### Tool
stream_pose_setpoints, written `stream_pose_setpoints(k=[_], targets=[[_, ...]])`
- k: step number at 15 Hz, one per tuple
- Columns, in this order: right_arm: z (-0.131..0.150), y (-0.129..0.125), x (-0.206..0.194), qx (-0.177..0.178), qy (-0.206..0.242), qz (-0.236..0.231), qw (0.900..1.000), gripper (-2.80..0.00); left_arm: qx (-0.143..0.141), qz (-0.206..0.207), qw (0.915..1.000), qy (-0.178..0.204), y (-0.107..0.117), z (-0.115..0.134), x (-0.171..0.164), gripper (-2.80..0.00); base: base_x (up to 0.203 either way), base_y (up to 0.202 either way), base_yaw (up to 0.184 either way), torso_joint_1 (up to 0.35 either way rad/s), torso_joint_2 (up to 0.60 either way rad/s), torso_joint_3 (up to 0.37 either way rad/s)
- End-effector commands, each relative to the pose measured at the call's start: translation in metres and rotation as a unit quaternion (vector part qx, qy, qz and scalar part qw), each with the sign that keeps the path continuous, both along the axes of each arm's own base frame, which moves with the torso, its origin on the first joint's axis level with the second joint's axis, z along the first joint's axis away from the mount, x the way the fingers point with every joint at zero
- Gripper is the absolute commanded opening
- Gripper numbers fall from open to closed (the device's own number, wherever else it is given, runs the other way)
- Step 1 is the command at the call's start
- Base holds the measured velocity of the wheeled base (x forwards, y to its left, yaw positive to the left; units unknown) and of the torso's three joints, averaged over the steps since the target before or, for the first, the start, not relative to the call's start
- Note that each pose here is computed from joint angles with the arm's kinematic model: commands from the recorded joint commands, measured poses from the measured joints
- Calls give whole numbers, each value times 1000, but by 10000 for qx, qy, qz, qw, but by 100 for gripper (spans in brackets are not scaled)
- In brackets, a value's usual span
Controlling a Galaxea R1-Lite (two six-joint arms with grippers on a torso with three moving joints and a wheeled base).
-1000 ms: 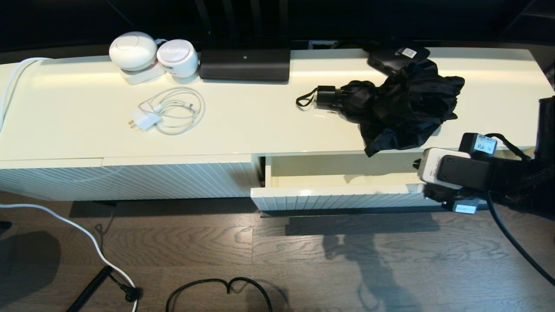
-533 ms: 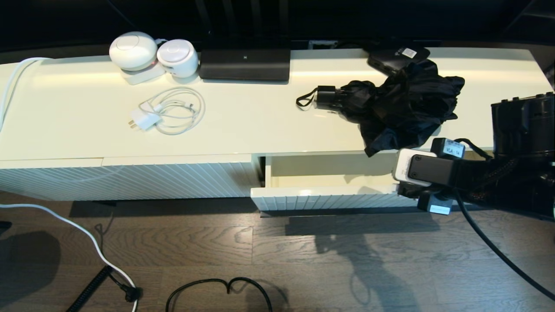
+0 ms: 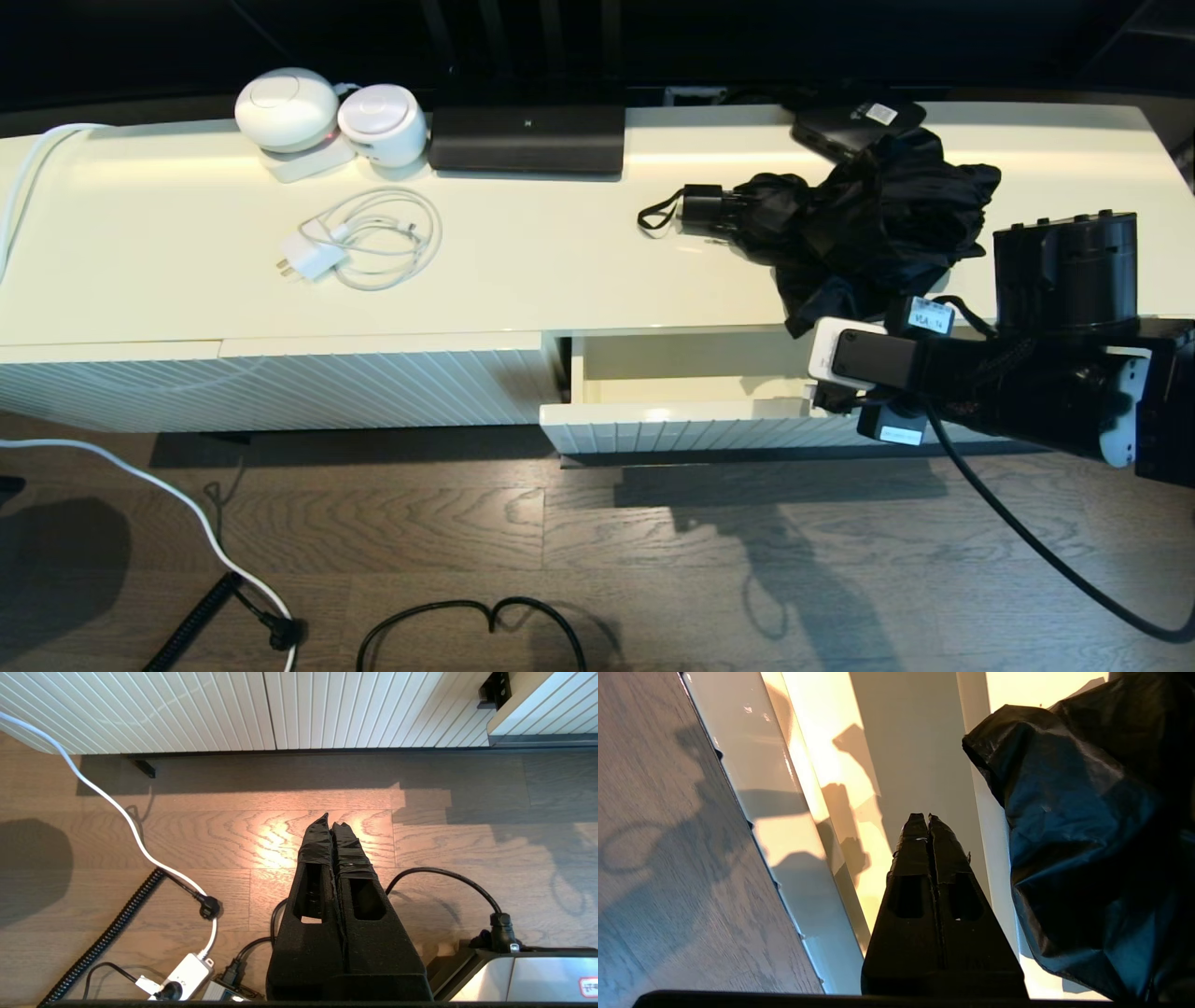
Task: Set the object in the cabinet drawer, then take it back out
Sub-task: Open the drawer
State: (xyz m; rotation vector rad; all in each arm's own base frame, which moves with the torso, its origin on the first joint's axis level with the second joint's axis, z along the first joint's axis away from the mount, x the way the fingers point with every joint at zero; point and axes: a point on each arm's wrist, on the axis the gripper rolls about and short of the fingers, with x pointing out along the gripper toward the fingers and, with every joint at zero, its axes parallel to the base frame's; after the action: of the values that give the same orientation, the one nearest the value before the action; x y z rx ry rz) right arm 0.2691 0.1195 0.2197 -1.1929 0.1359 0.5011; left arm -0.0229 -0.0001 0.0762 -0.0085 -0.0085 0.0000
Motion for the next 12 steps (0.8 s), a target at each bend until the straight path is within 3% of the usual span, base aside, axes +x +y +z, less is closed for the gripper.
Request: stream_pose_setpoints(k=[1,7,12], targets=[[-5,2,5,-148,24,39,9999,-280,1,4,10000,-11,0,0,0,-280,0,0,0,0,0,0],[-1,-1,14,-173,-251,17,9995,-280,-3,1,10000,-10,0,0,0,-280,0,0,0,0,0,0],[-5,-3,9,-361,-192,58,9991,-280,-3,0,10000,-11,0,0,0,-280,0,0,0,0,0,0]])
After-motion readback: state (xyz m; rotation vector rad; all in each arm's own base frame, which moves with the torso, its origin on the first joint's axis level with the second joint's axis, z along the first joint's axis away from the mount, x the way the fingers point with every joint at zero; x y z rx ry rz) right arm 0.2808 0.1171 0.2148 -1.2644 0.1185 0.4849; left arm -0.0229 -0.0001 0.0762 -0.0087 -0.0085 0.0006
